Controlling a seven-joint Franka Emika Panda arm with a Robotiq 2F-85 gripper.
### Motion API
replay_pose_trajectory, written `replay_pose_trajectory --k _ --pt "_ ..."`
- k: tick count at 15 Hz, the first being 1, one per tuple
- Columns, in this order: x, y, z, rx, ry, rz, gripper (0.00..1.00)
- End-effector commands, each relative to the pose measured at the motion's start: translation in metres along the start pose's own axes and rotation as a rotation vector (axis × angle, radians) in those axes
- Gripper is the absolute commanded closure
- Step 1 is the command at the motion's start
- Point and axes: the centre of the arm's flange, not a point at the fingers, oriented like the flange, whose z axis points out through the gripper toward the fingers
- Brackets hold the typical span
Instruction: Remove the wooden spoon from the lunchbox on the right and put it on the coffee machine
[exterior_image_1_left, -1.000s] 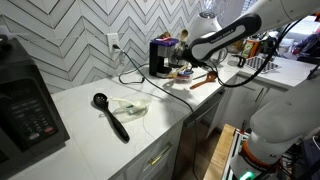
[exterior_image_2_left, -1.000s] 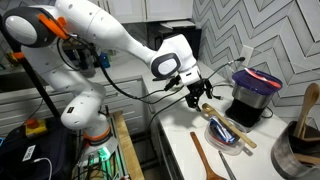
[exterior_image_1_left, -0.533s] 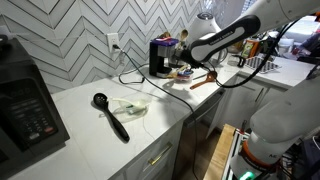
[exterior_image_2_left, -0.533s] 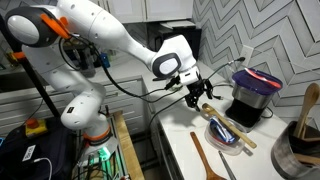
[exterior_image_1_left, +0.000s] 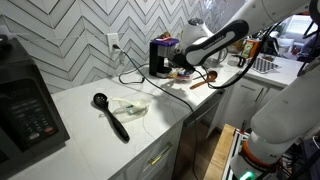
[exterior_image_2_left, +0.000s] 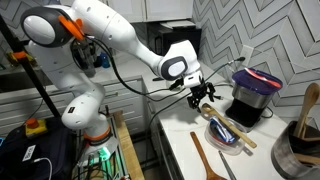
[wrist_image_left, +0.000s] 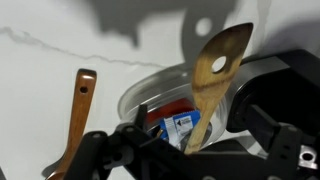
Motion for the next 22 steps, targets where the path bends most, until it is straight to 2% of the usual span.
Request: replay_pose_trajectory --k 1,7,13,14,15,20,22 --pt "0.002 -0.028 0.032 -0.023 -0.041 -0.028 0.0" --pt "0.01 -0.057 0.062 -0.044 -0.075 0.005 0.0" --pt "0.017 -0.067 0.08 -0.089 -0.071 0.017 0.0" --pt "0.018 -0.067 0.081 -0.097 -0.072 0.016 0.1" --pt "0.018 -0.068 0.081 -0.105 -0.073 0.016 0.26" --pt "0.019 -0.068 0.071 -0.119 -0.086 0.01 0.65" --pt "0.019 -0.069 0.065 -0.107 -0.092 0.008 0.77"
